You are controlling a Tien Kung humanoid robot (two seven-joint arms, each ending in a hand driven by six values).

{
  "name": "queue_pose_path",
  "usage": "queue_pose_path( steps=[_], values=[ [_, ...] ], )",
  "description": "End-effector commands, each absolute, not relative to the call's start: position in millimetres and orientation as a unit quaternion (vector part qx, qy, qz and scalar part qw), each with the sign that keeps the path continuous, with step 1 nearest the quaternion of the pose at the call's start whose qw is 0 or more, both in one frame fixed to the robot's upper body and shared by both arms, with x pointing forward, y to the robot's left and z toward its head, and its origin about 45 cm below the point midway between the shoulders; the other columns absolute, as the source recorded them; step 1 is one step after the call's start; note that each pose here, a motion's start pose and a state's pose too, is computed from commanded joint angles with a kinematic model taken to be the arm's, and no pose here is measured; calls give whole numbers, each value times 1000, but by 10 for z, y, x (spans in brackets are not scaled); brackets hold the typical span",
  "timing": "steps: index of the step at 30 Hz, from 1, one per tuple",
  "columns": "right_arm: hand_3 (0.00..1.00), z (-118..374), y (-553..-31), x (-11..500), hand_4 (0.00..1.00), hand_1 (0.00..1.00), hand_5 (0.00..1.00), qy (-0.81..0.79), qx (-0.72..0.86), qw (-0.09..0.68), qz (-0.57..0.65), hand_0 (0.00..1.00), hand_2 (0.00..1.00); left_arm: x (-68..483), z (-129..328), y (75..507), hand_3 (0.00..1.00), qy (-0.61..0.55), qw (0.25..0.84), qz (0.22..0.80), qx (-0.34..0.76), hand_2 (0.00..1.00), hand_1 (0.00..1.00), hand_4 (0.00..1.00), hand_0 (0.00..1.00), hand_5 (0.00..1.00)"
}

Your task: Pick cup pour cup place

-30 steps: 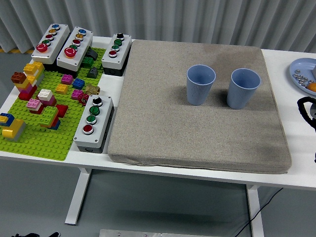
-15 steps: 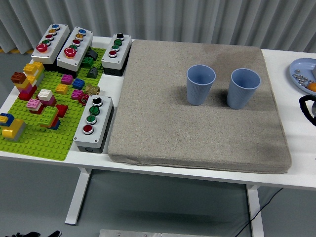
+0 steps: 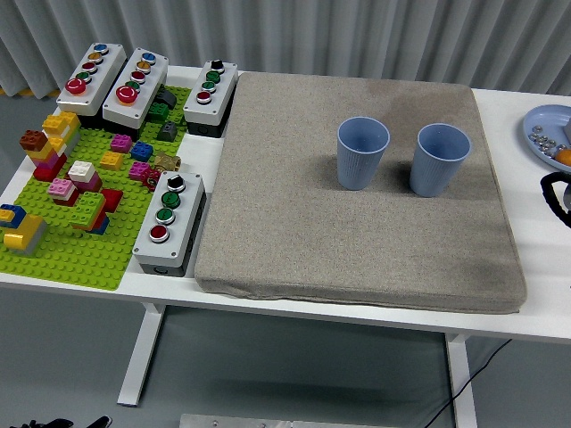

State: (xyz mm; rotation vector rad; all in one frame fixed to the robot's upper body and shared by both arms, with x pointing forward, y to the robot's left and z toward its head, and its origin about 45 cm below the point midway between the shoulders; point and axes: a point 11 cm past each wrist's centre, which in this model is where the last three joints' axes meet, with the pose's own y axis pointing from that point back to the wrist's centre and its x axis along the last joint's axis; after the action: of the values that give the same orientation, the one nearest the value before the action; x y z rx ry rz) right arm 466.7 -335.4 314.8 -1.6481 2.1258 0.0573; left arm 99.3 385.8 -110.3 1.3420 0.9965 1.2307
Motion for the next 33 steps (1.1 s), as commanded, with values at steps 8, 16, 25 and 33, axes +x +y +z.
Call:
queue_pose_path(
  steps=[8, 16, 25, 33],
  values=[
    [781, 3168, -3349, 4671, 792, 822, 923, 769, -598, 224, 20, 950, 820, 991, -1103, 3860, 645, 414, 508, 511, 557, 807, 753, 501, 769, 953],
    [782, 3164, -3333, 4674, 787, 822, 919, 768, -600, 222, 20, 951, 818, 987, -1104, 3860, 644, 414, 507, 511, 557, 807, 753, 501, 770, 953],
    [782, 3163, -3307, 4678, 784, 823, 914, 767, -603, 220, 19, 953, 819, 976, -1107, 3857, 645, 416, 506, 510, 557, 807, 753, 500, 770, 953],
    [784, 3150, -3301, 4675, 777, 827, 908, 767, -603, 219, 19, 956, 822, 949, -1111, 3861, 645, 417, 505, 509, 558, 807, 753, 500, 771, 953]
  ],
)
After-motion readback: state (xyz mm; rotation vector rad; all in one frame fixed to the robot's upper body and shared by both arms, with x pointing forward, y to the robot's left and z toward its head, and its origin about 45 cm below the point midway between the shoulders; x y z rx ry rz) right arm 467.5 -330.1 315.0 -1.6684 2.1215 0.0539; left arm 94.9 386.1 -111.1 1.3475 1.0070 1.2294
